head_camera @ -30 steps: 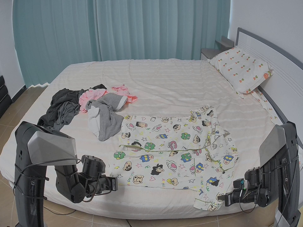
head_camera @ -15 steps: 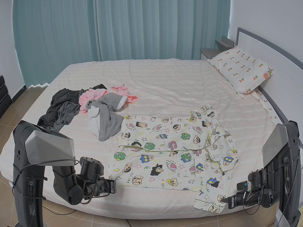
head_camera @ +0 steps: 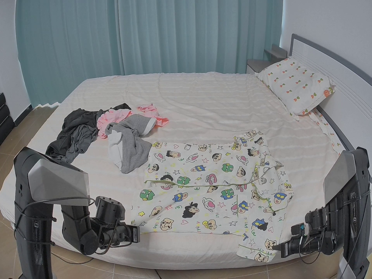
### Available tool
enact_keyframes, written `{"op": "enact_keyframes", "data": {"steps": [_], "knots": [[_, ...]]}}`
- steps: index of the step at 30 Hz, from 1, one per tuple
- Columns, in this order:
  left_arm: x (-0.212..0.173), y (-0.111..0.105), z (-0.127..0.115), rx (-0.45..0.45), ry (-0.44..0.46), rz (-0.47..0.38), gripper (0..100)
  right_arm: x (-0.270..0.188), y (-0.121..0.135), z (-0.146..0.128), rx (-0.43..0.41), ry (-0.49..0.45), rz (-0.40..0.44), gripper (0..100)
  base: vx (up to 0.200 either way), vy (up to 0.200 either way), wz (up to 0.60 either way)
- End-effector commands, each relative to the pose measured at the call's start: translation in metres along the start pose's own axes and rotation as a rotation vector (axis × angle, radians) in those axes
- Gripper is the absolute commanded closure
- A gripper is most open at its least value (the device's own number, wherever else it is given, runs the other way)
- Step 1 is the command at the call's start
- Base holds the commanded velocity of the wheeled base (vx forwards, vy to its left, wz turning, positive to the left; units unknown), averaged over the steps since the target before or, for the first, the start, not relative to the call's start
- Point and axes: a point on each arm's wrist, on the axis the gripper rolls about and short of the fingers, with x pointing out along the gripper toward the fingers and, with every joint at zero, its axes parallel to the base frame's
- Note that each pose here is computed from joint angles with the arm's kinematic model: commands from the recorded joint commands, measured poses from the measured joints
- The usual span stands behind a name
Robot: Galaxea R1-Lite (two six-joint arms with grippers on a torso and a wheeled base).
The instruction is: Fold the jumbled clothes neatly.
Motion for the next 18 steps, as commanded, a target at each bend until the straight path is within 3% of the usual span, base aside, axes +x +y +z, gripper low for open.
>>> {"op": "enact_keyframes", "data": {"steps": [1, 7, 18], "knots": [[-0.002, 0.001, -0.003, 0.0, 0.008, 0.003, 100, -0.01, 0.003, 0.002, 0.0, -0.001, 0.003, 100, 0.0, 0.0, 0.0], [-0.005, -0.001, -0.008, 0.009, 0.014, -0.003, 100, -0.022, 0.005, -0.001, -0.004, 0.068, 0.003, 100, 0.0, 0.0, 0.0], [-0.004, -0.001, -0.007, 0.011, 0.01, -0.004, 100, -0.015, 0.001, 0.004, -0.022, -0.007, -0.004, 100, 0.0, 0.0, 0.0]]}}
